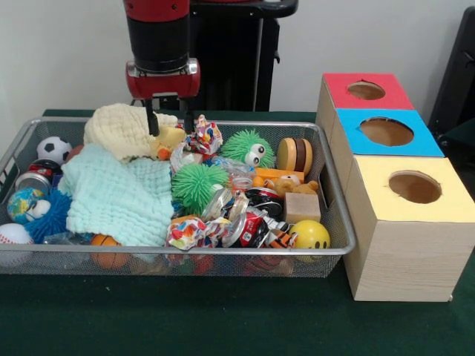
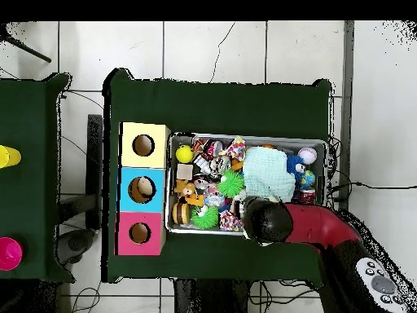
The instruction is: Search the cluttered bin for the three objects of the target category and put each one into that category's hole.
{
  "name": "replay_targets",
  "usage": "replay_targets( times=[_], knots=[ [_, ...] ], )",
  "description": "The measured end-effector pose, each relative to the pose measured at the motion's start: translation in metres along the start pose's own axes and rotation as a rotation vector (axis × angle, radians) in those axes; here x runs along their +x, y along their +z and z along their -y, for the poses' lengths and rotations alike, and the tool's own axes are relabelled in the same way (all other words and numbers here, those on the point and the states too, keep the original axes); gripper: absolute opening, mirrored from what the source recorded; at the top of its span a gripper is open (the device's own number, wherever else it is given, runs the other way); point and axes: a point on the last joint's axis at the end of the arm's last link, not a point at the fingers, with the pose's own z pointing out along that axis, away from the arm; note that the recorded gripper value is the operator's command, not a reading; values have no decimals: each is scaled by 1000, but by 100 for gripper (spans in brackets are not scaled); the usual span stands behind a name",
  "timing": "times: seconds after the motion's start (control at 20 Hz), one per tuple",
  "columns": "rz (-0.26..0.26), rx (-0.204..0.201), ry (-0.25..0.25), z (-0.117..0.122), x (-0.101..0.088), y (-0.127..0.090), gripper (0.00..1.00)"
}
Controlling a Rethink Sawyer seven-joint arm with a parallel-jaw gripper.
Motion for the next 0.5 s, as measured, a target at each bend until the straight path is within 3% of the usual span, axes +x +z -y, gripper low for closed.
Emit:
replay_targets(
  times=[0.5],
  knots=[
    [-22, -20, -24, -22, 11, 19, 100]
  ],
)
